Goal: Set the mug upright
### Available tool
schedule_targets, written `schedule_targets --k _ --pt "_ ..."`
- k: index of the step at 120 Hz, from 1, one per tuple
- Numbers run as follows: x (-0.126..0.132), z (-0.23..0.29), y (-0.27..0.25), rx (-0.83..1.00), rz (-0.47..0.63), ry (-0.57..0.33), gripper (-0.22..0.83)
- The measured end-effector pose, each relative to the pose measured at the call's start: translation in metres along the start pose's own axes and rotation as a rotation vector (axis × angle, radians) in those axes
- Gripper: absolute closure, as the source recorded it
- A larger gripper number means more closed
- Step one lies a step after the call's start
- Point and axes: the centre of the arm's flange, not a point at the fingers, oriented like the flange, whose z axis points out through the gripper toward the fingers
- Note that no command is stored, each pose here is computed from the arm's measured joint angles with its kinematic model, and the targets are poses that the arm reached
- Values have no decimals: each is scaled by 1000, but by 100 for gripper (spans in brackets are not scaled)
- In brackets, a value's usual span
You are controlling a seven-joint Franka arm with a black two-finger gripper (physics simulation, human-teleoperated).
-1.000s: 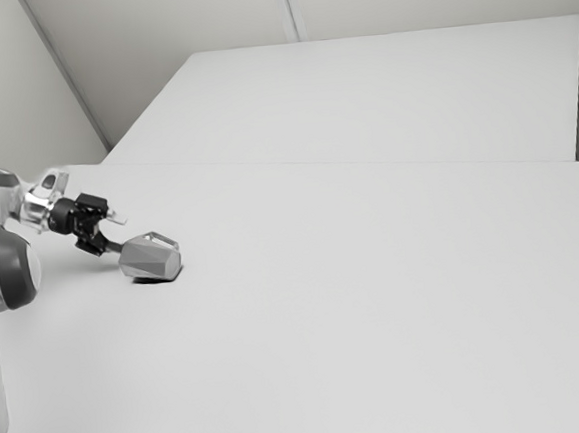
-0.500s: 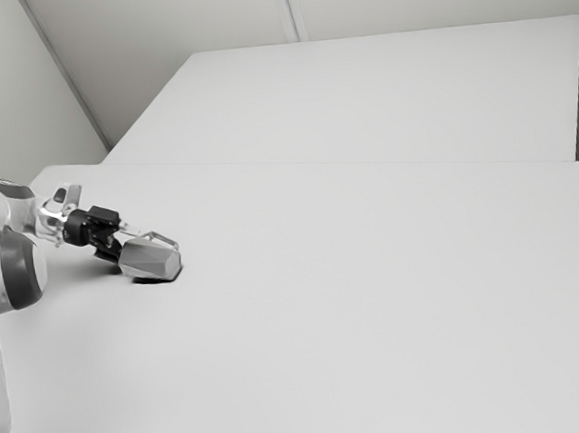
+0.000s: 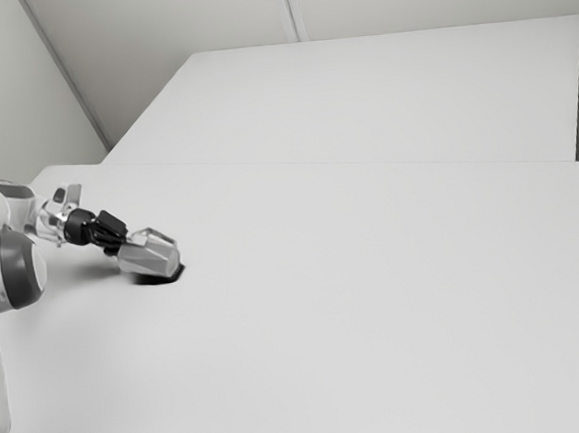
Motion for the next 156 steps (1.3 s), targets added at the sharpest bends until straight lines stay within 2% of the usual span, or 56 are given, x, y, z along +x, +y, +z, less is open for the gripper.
schedule_targets --k 8,24,36,49,55,70,81,93,118,156 --pt "5 -8 22 10 30 5 75" --pt "25 -8 105 64 129 -25 77" --pt "47 38 193 185 243 -144 77" --pt "46 100 272 405 341 -290 77" --pt "48 125 290 512 372 -341 77" --pt "40 179 285 738 381 -428 77" --pt "23 208 279 876 389 -450 77" --pt "20 233 270 1018 408 -455 77" --pt "25 244 248 1210 429 -362 77" --pt "15 264 201 1247 317 -266 75"
